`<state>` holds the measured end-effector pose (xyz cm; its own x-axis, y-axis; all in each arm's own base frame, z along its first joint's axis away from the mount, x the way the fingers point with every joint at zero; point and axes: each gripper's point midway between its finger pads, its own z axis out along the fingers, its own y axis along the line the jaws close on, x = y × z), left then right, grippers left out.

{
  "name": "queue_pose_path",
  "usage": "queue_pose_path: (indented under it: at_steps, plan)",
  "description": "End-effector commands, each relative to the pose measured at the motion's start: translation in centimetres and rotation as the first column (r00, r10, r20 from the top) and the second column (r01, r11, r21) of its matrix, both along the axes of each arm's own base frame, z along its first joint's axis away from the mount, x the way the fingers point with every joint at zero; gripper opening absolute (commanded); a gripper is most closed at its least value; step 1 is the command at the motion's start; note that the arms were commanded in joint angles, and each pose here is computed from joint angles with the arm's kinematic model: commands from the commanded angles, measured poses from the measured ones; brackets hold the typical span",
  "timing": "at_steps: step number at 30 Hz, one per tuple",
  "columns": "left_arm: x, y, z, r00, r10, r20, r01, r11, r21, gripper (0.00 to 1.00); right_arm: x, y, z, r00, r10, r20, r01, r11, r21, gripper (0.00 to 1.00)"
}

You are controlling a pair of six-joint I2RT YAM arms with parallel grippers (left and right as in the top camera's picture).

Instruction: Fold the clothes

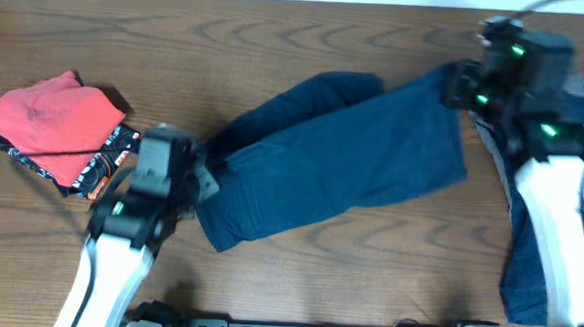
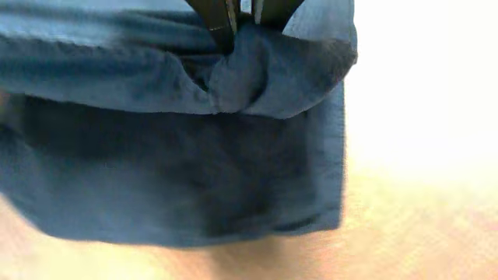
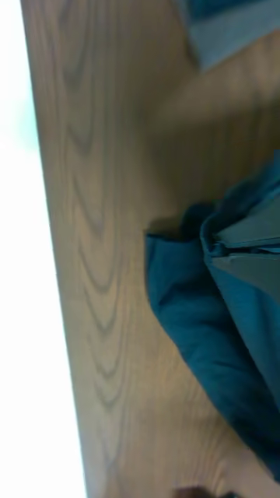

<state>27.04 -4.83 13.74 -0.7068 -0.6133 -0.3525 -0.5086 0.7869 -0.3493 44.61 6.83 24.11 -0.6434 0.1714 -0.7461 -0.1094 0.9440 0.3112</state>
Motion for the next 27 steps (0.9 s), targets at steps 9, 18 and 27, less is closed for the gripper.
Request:
queue_pose_path:
  at_steps: [9, 18, 27]
  plan:
    - [3.0, 5.9, -8.7, 0.935, 0.307, -0.175, -0.276, 0.944, 0.179, 0.36, 6.3, 5.9, -8.8, 0.996, 0.093, -0.005, -0.093, 0.992, -0.082, 0.14]
    - [5.0, 3.8, -6.8, 0.978, 0.159, -0.134, -0.148, 0.985, 0.091, 0.69, 3.9, 2.7, -12.0, 0.985, 0.009, -0.17, -0.04, 0.983, -0.179, 0.5]
    - [4.7, -1.0, -3.8, 0.993, -0.107, -0.055, 0.105, 0.994, -0.037, 0.62, -3.8, -5.4, -12.7, 0.847, -0.176, -0.501, 0.179, 0.983, -0.042, 0.49]
